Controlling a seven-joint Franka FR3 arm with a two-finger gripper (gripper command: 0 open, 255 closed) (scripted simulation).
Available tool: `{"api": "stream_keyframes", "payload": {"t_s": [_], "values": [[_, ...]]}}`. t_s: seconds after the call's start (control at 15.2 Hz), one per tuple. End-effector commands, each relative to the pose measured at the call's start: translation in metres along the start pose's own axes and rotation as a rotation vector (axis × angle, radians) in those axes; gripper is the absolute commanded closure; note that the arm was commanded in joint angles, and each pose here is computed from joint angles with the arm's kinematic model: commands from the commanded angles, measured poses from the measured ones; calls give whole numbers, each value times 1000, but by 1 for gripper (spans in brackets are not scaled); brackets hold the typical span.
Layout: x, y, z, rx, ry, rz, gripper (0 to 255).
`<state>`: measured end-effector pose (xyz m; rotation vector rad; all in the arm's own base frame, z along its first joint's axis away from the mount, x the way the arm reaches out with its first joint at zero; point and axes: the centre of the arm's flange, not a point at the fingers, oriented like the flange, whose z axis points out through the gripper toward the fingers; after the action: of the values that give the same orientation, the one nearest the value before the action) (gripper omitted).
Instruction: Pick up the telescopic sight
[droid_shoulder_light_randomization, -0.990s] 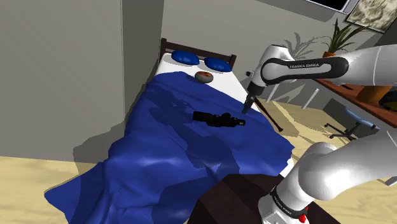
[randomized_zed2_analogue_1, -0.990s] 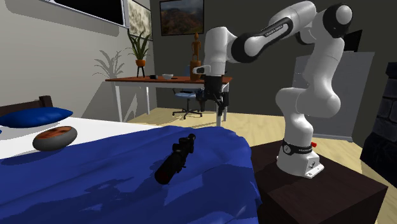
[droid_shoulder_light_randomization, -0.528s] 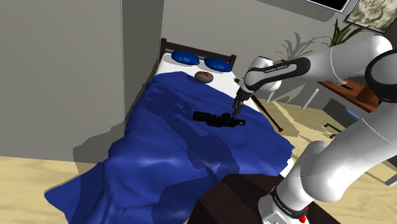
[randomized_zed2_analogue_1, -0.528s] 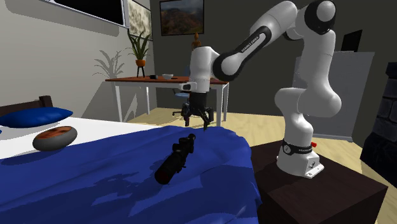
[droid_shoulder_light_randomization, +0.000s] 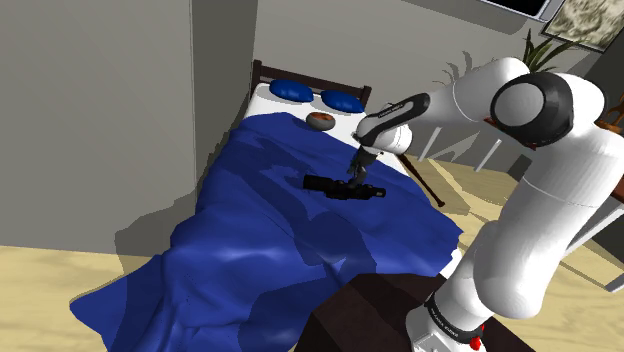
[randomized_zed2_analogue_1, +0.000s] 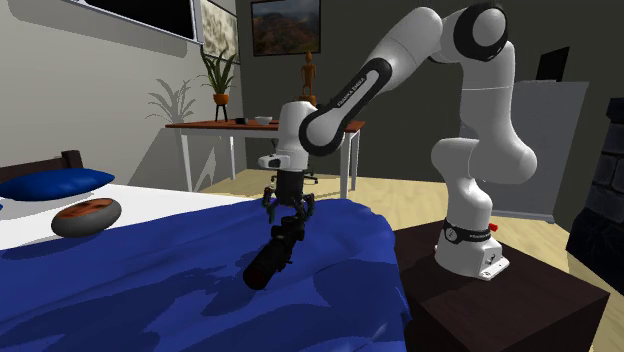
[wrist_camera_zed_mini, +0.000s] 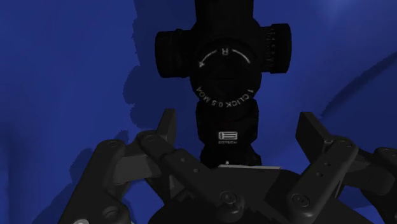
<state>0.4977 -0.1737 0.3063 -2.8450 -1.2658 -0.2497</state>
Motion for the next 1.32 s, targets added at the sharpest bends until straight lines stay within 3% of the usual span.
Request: {"api": "stream_keyframes", "payload": {"t_s": [0.0, 0.4, 0.46, 1.06, 1.25], "values": [[-1, 0, 11, -1, 3, -7, 0], [-5, -1, 35, -1, 3, -7, 0], [-6, -1, 36, -1, 3, -6, 255], [-5, -1, 35, -1, 3, -7, 255], [-2, 0, 20, -1, 3, -7, 255]]}}
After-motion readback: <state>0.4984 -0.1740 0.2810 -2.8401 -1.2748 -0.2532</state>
